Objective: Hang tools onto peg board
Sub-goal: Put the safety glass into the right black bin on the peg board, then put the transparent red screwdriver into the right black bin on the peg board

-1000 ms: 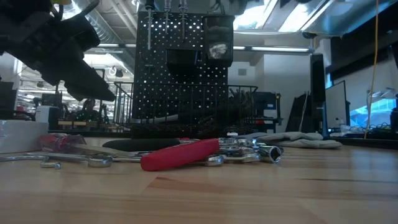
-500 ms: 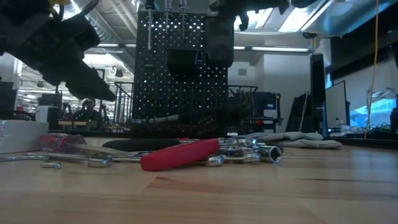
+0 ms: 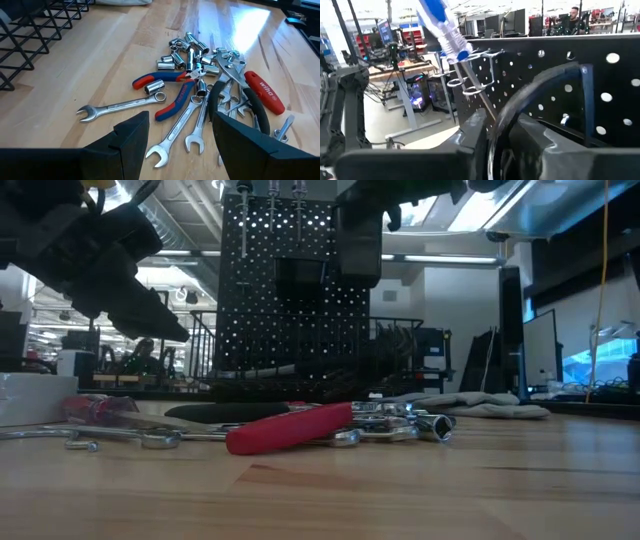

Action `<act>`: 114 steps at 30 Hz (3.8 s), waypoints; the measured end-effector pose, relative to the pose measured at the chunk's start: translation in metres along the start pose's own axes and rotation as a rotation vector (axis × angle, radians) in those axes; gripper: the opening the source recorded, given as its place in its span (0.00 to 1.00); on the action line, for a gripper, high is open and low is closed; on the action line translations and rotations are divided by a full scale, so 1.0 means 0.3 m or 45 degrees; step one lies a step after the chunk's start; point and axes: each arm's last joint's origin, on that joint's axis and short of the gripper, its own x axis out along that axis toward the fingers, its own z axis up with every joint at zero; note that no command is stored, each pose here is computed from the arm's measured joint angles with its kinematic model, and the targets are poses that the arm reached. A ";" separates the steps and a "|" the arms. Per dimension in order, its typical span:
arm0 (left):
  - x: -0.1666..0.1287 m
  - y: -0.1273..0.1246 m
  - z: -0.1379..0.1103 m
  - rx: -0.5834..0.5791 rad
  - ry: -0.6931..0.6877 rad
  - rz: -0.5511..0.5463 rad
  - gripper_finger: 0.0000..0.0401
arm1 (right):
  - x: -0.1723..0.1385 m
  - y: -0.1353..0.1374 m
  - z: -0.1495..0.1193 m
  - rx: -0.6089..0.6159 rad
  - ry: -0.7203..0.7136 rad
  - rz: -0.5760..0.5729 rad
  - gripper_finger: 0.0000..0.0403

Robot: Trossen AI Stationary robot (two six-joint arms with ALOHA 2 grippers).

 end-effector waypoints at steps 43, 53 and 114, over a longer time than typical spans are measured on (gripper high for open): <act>0.000 0.000 -0.002 -0.007 0.010 -0.008 0.52 | -0.077 0.069 0.135 -0.319 0.409 -0.121 0.44; 0.000 0.000 -0.002 -0.007 0.012 -0.011 0.52 | -0.129 0.068 0.198 -0.288 0.613 -0.151 0.55; 0.138 -0.221 0.043 0.571 0.885 -0.105 0.52 | -0.460 0.594 -0.546 -0.302 0.595 0.467 0.55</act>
